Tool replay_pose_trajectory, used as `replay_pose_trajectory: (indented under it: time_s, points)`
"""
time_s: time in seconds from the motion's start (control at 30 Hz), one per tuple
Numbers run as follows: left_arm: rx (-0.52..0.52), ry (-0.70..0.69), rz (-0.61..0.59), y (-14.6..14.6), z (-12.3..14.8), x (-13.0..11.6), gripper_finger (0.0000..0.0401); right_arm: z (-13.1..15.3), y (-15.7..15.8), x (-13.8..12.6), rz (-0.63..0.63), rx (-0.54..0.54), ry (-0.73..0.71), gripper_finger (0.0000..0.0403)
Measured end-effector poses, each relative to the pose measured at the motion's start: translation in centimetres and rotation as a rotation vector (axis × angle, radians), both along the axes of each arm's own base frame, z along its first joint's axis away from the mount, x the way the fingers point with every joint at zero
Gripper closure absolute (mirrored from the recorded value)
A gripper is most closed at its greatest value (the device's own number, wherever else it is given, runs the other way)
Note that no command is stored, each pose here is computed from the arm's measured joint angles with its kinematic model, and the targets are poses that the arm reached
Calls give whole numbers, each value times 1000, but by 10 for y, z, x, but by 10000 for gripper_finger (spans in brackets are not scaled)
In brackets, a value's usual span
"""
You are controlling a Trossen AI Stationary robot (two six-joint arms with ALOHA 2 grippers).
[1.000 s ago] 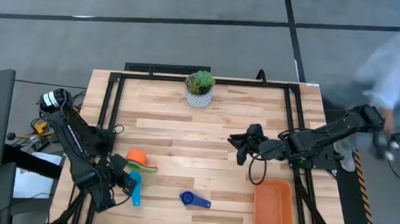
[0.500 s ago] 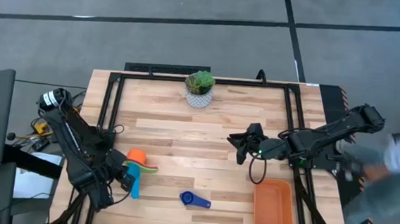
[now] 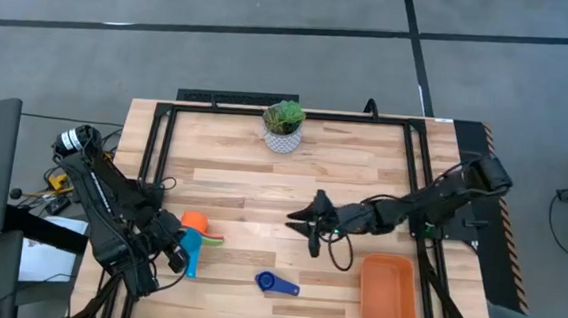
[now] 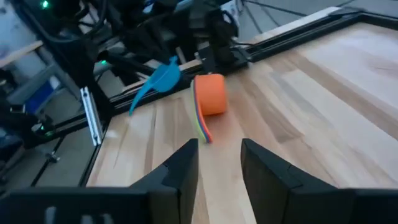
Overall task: Nest measuring cups in basket
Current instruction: Stack the blue measuring cup on top of the green measuring cup
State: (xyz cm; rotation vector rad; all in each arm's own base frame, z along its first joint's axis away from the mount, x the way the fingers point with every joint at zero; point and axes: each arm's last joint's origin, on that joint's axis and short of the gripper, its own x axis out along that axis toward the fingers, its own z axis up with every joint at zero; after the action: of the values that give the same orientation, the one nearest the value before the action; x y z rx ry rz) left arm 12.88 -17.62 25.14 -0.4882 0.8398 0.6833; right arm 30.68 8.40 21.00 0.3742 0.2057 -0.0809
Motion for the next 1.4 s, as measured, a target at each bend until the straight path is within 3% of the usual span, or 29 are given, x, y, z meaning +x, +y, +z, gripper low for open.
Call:
replay_pose_trajectory:
  time_s: [0.43,0.63,0.9,1.13,1.4]
  points:
    - [99,51,31,10,1,-6,401,-26,29,100,140,-212,33,154]
    - [105,59,27,11,1,-7,401,-42,35,147,162,-251,65,147]
    - [111,63,23,11,1,-7,401,-66,19,199,119,-276,143,147]
    - [120,74,5,11,1,-7,401,-88,10,226,182,-229,227,147]
    - [130,82,-12,11,1,-7,401,-96,6,237,199,-219,246,132]
